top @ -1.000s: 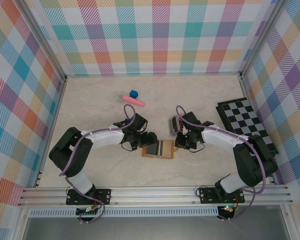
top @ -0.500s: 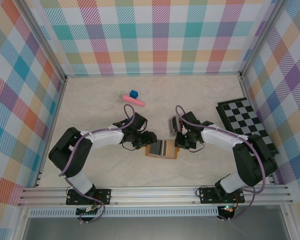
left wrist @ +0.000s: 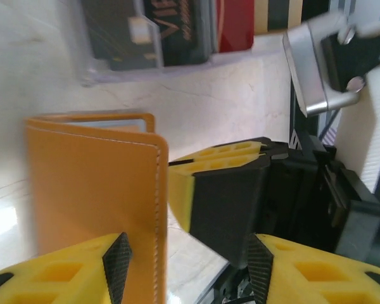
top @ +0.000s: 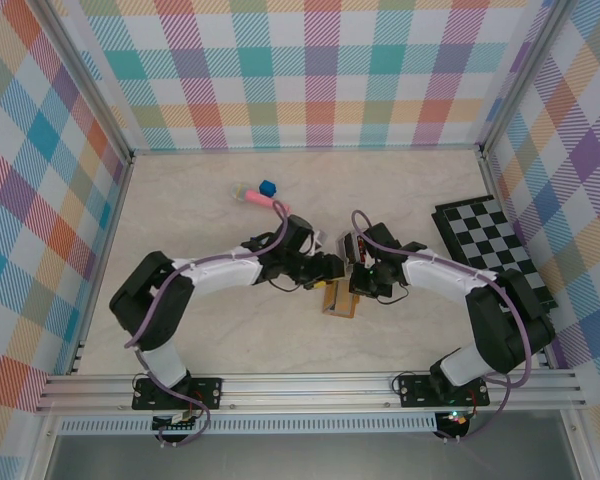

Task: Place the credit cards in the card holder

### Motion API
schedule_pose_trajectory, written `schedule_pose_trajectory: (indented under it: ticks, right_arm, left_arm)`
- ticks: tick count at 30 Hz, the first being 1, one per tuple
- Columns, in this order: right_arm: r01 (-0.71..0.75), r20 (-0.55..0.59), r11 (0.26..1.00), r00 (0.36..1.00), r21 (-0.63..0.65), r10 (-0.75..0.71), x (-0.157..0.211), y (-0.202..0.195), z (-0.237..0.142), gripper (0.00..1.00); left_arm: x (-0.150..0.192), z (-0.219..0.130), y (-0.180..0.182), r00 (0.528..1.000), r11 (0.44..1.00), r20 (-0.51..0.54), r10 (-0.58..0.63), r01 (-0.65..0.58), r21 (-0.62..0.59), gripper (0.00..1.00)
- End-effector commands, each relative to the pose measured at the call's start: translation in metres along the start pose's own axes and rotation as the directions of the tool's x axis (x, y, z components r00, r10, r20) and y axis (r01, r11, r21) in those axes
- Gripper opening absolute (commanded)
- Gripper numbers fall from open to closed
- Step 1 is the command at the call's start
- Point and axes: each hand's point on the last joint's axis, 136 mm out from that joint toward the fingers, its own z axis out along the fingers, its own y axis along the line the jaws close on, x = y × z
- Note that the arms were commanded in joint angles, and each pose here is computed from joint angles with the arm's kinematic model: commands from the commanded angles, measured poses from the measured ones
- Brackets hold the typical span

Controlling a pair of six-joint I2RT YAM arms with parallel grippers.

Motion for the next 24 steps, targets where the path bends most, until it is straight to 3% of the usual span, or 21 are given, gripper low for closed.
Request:
schedule_pose_trajectory:
  ticks: [1, 6, 11, 24]
  right_arm:
    - [-0.023, 0.039, 0.999, 0.999, 0.035, 0.022, -0.001, -0.004, -0.011, 0.12]
    - [-0.053, 0.052, 0.992, 0.998, 0.115, 0.047, 0.005, -0.024, -0.021, 0.18]
    - [-0.038, 0.046, 0.998, 0.998, 0.056, 0.035, 0.007, -0.014, -0.029, 0.22]
    - [-0.027, 0.016, 0.999, 1.0, 0.048, 0.026, 0.009, -0.011, -0.026, 0.14]
  left_arm:
    - [0.009, 0.018, -0.013, 0.999, 0.999, -0.047, -0.004, 0.006, 0.037, 0.54]
    - [0.011, 0.025, -0.004, 0.998, 0.999, -0.042, -0.041, 0.042, 0.021, 0.56]
    - [0.012, 0.022, 0.003, 0.999, 0.999, -0.029, -0.028, 0.028, -0.019, 0.58]
    - [0.013, 0.021, 0.006, 0.999, 0.999, -0.036, -0.018, 0.017, -0.032, 0.58]
